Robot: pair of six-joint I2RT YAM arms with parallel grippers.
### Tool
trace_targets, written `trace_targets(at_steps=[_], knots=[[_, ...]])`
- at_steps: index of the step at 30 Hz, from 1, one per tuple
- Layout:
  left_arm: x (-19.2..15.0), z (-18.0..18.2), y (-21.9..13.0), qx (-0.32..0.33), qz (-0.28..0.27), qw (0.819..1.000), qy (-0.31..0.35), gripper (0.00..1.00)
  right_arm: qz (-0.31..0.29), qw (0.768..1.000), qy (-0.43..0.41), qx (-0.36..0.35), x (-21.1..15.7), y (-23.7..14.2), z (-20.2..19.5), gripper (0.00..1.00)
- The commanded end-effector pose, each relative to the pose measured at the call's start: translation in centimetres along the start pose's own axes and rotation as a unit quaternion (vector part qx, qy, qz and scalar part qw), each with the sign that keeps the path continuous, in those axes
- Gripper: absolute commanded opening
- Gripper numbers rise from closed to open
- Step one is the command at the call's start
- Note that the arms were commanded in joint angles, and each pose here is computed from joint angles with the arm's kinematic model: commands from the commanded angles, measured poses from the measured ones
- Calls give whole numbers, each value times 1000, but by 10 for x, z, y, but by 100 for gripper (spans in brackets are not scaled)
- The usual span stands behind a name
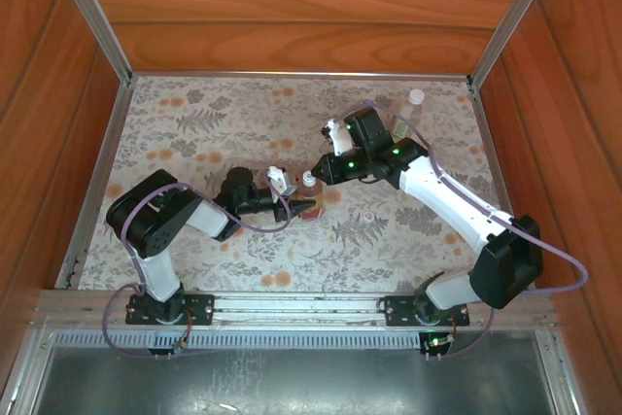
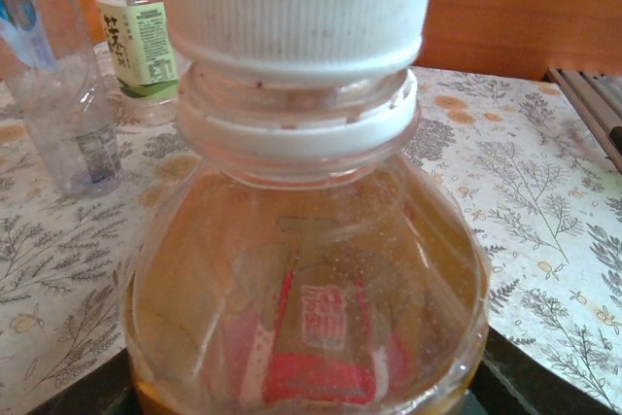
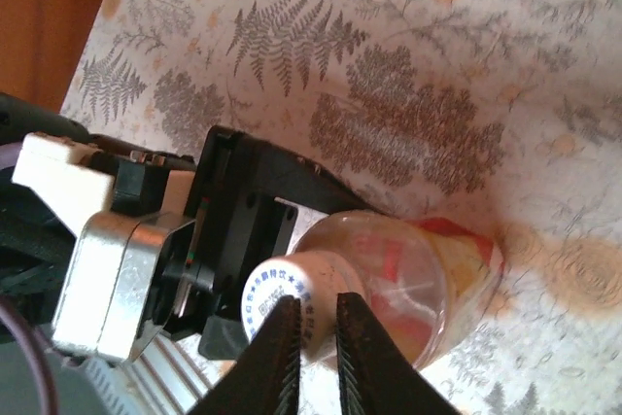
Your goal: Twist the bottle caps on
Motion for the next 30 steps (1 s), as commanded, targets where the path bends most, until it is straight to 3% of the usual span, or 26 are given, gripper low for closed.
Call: trace_targets(at_steps=[1, 9, 14, 21, 23, 30], knots=[[-19, 5, 0, 8, 30, 999, -29, 56, 12, 1000, 5, 12, -5, 4, -1, 11], [-20, 7, 2, 8, 31, 999, -28, 56, 38, 996, 26, 74, -34, -1, 16, 11], [-18, 7, 3, 5, 29, 999, -26, 56, 20, 997, 18, 72, -34, -15, 22, 12], [-20, 6, 2, 3, 31, 999, -31, 56, -22, 1000, 2, -1, -12, -25, 6, 33], [-20, 6, 2, 4, 32, 999, -32, 56, -17, 1000, 0, -7, -8, -18, 1, 35], [-21, 5, 1, 4, 33, 999, -34, 56, -2, 1000, -7, 14, 3, 1, -4, 19]])
Point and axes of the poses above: each hand's point on the last joint's axis, 136 mm out from that joint toward the fingers, its own y axis out along the fingers, its own z axis along the line the jaws close on, x = y × z, the point moved 4 cm from there along -y, back along the fingers, and after that the axes turned 13 degrees about -y, right-handed, at the moved point
